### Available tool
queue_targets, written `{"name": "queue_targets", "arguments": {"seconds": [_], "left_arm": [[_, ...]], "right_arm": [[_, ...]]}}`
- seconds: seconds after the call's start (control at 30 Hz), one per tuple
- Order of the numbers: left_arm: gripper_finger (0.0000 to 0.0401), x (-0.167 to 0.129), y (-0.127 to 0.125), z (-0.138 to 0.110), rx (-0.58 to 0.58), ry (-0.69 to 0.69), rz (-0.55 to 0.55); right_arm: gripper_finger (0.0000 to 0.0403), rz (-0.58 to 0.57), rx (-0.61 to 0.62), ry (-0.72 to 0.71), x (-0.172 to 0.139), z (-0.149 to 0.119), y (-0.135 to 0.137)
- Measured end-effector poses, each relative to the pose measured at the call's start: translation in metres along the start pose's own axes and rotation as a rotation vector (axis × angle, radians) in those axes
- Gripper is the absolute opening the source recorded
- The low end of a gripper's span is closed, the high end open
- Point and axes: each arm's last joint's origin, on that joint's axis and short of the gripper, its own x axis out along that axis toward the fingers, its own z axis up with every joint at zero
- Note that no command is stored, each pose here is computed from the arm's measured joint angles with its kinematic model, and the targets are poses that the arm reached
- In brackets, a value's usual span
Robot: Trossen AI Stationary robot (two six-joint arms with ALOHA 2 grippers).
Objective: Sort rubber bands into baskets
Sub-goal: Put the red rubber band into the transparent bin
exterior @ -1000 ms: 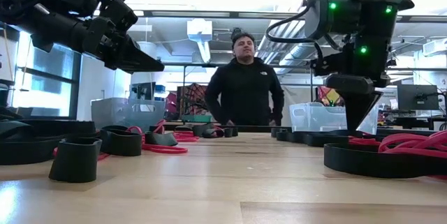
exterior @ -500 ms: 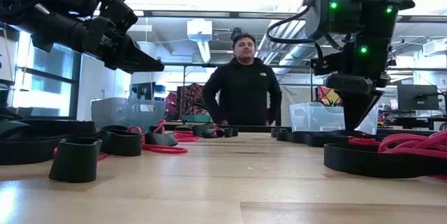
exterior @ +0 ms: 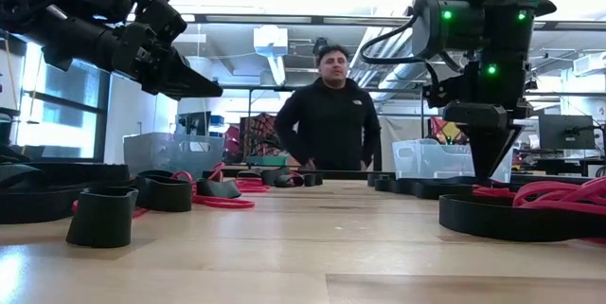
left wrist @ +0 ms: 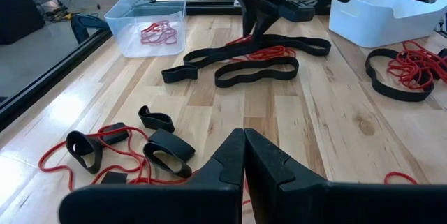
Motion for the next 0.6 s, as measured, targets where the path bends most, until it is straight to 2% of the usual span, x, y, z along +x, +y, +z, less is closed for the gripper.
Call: {"name": "queue_targets", "arguments": {"seconds": [0.23,0.6], "left_arm": [[0.0,0.0,0.0,-0.0001,0.0,0.001,0.0],[0.0,0.0,0.0,-0.0001,0.0,0.001,0.0]], "right_arm": [[0.0007,0.007,-0.035,0.008,0.0,-0.0003,0.0002],[0.0001,0.0,-0.071,0.03,-0.0029,-0.0056,0.0007]]}}
